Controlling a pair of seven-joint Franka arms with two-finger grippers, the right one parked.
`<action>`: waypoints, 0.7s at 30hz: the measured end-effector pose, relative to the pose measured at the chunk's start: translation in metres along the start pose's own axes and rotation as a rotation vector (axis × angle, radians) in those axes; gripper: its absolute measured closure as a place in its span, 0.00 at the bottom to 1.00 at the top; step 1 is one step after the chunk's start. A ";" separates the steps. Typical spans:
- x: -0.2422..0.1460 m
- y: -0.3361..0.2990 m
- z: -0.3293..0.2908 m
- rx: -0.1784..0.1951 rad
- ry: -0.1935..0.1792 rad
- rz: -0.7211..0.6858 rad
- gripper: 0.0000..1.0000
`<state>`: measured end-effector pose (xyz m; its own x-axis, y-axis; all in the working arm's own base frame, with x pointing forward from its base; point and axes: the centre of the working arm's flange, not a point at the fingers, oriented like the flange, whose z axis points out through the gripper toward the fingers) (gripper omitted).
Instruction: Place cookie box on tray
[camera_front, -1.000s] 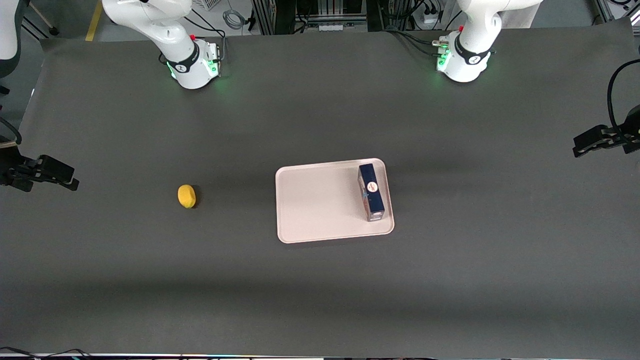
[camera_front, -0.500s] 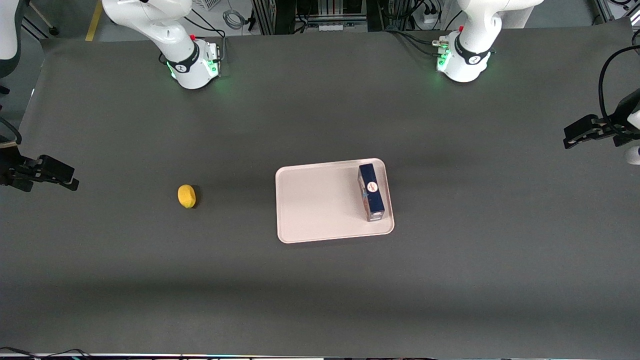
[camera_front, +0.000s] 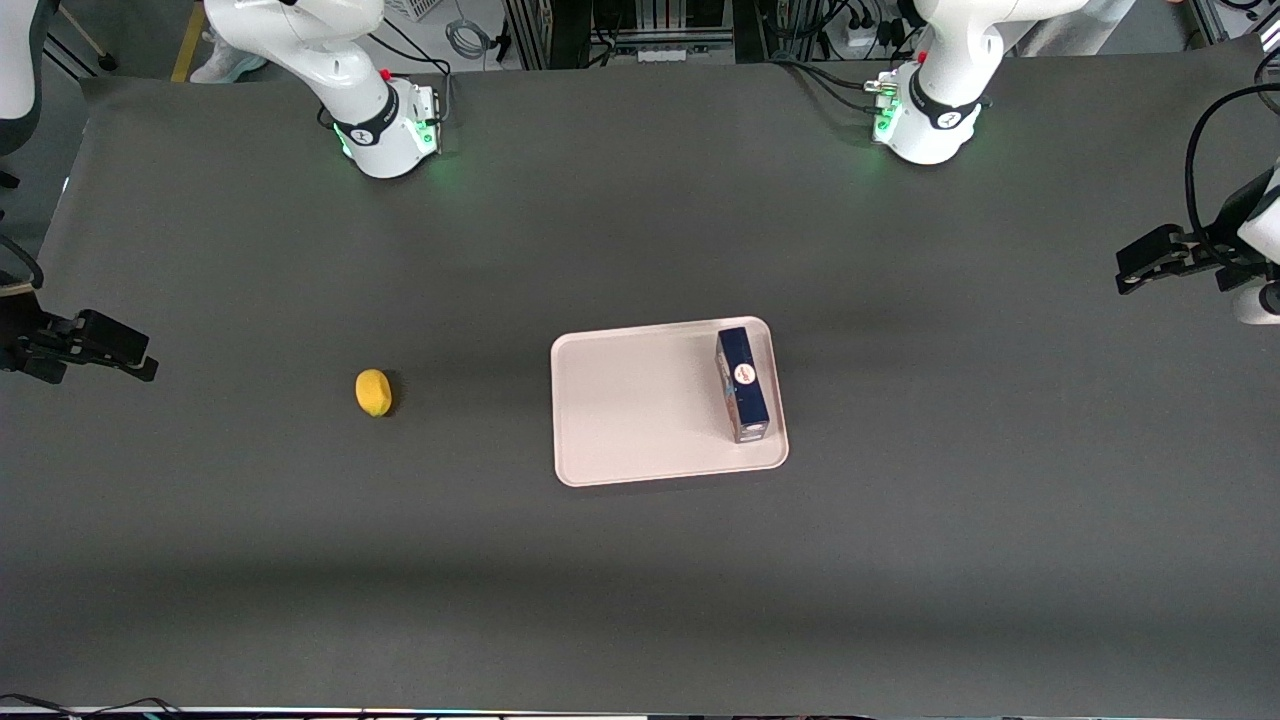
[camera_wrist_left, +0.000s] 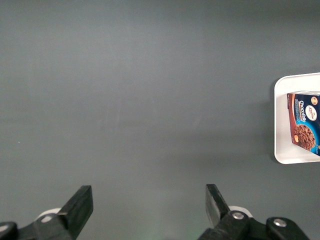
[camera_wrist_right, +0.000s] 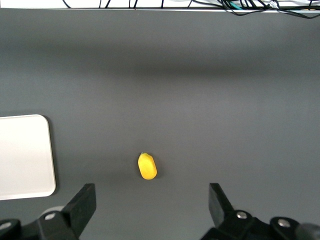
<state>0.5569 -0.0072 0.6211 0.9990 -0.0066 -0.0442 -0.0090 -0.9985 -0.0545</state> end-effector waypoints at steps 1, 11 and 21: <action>0.000 0.000 0.000 0.000 0.000 0.000 0.00; 0.000 -0.001 0.000 0.000 -0.001 -0.002 0.00; 0.000 -0.002 0.000 0.000 -0.002 -0.004 0.00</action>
<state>0.5567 -0.0053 0.6209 0.9989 -0.0026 -0.0464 -0.0052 -0.9985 -0.0547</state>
